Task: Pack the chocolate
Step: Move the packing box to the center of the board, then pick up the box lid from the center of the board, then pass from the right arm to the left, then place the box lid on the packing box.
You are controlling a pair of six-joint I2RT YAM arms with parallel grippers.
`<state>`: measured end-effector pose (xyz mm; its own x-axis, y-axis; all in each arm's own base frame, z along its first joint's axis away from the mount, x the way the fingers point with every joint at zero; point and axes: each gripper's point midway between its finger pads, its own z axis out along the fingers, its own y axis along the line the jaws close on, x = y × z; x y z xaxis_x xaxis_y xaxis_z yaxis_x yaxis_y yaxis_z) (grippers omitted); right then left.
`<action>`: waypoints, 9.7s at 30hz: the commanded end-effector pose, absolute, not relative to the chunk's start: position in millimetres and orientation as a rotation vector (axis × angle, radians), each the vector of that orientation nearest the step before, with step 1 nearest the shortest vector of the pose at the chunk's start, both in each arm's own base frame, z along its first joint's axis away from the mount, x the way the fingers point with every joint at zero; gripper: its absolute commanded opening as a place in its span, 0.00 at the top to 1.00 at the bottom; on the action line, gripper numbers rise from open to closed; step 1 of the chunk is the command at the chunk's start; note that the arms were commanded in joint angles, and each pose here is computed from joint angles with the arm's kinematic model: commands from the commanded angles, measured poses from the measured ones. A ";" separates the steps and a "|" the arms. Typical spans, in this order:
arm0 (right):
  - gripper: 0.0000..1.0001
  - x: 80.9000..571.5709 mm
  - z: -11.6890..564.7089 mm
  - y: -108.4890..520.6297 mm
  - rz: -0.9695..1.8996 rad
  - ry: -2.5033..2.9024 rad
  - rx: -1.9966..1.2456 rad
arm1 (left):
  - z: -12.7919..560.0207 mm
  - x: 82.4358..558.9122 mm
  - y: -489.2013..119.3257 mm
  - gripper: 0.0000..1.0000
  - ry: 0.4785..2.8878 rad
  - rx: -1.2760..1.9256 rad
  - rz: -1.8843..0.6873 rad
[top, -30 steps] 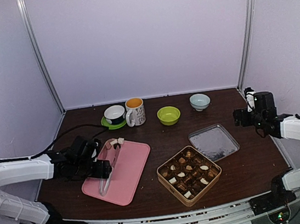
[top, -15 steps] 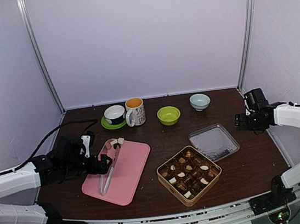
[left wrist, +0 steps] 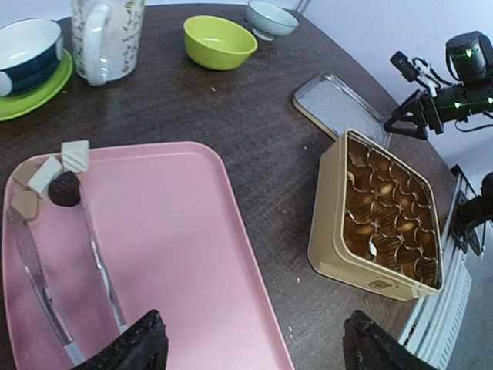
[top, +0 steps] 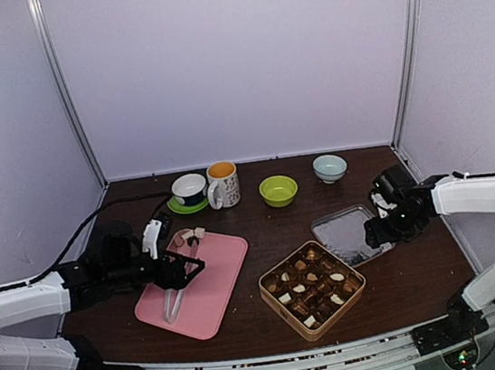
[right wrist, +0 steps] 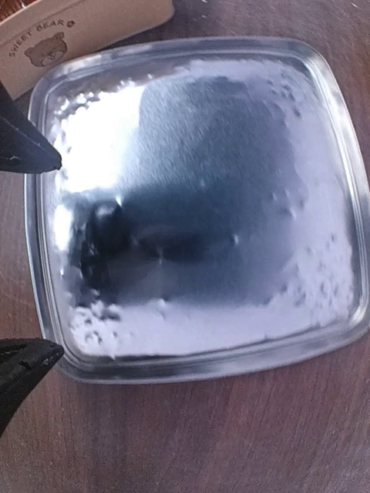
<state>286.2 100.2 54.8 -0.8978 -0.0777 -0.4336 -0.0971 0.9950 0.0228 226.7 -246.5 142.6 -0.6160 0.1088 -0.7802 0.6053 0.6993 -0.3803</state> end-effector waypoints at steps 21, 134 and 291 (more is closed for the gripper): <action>0.29 171.7 68.9 138.8 0.048 2.868 -0.130 | 117.3 198.6 -370.2 0.39 2.165 0.806 -1.123; 1.00 295.9 114.2 206.3 0.106 2.582 -0.404 | 177.0 223.5 -287.6 0.29 2.052 0.425 -0.908; 0.60 232.3 60.6 243.8 1.196 2.578 -0.355 | 103.7 227.9 -381.9 0.74 2.225 -0.016 -1.795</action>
